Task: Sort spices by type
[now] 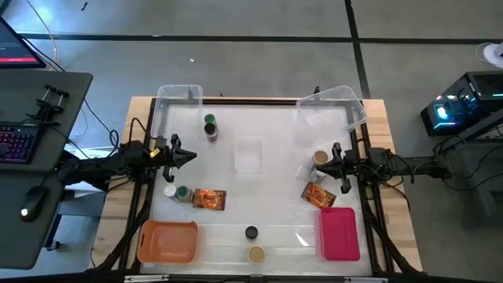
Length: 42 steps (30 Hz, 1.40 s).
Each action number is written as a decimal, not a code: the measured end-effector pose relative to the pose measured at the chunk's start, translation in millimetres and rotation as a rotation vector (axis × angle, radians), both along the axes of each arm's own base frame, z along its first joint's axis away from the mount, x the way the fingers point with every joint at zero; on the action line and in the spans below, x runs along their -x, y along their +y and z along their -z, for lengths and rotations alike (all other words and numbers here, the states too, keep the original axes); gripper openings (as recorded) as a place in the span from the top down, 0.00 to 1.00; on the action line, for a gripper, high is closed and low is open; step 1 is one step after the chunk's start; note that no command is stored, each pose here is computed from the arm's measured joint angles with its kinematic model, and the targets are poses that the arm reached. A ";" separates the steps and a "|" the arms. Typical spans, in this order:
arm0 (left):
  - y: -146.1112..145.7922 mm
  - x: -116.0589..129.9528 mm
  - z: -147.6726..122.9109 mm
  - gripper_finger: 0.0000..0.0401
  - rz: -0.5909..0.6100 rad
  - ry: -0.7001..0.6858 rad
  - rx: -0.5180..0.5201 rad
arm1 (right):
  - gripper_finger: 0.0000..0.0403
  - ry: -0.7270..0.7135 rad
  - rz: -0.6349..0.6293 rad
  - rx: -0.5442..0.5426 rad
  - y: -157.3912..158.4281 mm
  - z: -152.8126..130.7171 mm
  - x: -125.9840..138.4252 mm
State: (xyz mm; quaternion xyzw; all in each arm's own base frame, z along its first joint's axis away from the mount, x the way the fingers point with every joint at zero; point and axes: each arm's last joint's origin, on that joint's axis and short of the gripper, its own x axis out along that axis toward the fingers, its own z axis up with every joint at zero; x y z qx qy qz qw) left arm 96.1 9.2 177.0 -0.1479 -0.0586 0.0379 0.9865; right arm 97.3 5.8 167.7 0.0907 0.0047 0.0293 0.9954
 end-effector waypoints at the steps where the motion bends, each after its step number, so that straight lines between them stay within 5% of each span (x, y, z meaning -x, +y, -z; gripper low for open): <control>1: 0.0 0.0 0.0 1.00 0.000 0.000 0.000 | 1.00 0.000 0.000 0.000 0.0 0.0 0.0; 11: 0.0 0.0 0.1 1.00 0.000 0.000 0.000 | 1.00 -0.003 0.017 0.026 -0.5 -0.2 -0.1; 21: 0.0 0.0 0.0 1.00 0.000 0.000 0.000 | 1.00 -0.023 0.115 0.496 -3.9 -2.2 -0.1; 23: 0.0 0.0 0.0 1.00 0.000 0.000 0.000 | 1.00 -0.074 0.112 0.392 -3.5 -6.9 0.1; 28: 0.0 0.0 0.1 1.00 -0.001 0.000 0.000 | 1.00 -0.387 0.031 -0.337 -3.6 -37.3 7.2; 31: 0.0 0.0 0.0 1.00 0.000 0.000 0.000 | 1.00 -0.546 0.085 -0.588 -7.9 -49.1 13.3; 34: 0.0 0.0 0.0 1.00 0.000 -0.001 0.000 | 1.00 -0.699 0.082 -0.624 -9.5 -63.7 20.5; 37: 0.0 0.0 -0.2 1.00 -0.001 -0.001 0.000 | 1.00 -0.686 0.054 -0.608 -8.7 -93.6 23.5; 42: 0.0 0.0 -0.1 1.00 -0.001 -0.001 0.000 | 0.90 -0.072 0.121 -0.432 -4.8 -132.9 5.4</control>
